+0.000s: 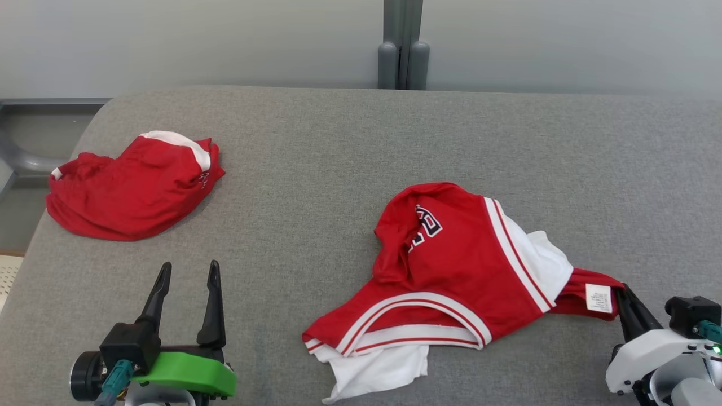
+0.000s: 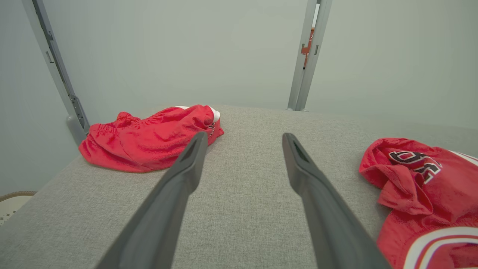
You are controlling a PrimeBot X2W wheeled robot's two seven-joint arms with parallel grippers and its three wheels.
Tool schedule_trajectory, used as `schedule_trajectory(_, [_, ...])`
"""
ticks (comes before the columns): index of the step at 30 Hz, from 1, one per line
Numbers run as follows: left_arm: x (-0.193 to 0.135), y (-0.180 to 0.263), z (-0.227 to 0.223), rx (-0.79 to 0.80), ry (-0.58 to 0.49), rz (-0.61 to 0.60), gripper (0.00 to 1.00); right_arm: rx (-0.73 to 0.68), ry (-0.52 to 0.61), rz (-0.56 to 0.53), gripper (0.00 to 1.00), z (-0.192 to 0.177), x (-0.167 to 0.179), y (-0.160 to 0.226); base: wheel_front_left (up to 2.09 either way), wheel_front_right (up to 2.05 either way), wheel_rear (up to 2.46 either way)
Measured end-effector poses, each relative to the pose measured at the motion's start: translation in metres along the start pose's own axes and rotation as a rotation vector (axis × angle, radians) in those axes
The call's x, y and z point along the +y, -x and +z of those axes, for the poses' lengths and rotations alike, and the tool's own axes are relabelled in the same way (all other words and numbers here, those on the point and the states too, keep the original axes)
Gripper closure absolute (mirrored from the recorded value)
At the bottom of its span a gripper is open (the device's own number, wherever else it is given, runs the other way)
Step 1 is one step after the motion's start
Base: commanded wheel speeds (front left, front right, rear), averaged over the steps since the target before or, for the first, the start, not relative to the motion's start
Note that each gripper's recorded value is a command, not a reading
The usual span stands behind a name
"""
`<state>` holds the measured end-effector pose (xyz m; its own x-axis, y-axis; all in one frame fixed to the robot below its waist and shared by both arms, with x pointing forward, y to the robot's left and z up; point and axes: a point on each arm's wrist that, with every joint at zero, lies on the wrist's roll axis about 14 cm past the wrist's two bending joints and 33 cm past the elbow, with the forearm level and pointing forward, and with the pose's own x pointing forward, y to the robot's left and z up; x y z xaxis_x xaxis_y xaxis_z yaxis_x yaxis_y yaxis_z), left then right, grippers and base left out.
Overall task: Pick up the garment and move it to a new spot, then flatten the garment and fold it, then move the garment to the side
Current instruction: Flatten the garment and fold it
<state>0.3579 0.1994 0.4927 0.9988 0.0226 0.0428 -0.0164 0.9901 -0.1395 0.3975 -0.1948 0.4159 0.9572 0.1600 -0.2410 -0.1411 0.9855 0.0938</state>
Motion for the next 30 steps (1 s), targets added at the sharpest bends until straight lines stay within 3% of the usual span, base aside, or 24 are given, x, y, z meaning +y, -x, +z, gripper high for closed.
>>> schedule_trajectory(2, [-0.001, -0.001, 0.0, -0.001, 0.0, -0.004, 0.0, 0.003, -0.002, -0.032, 1.0, -0.002, -0.011, 0.005, 0.0, 0.0, 0.0])
schedule_trajectory(3, [-0.002, -0.001, 0.0, -0.002, 0.0, -0.006, 0.0, 0.004, -0.005, -0.043, 0.87, -0.003, -0.014, 0.007, 0.0, 0.0, 0.0])
schedule_trajectory(4, [-0.002, -0.002, 0.0, -0.001, 0.001, -0.007, 0.0, -0.005, -0.009, -0.047, 0.0, -0.001, -0.015, 0.007, 0.0, 0.0, 0.0])
schedule_trajectory(18, [-0.012, -0.008, 0.002, -0.007, -0.003, -0.038, 0.0, -0.289, 0.015, 0.019, 0.0, 0.077, 0.025, 0.019, 0.0, 0.0, 0.0])
schedule_trajectory(30, [-0.015, -0.01, 0.0, -0.004, -0.005, -0.048, 0.0, -0.157, -0.034, 0.069, 0.0, 0.028, 0.051, 0.028, 0.0, 0.0, 0.0])
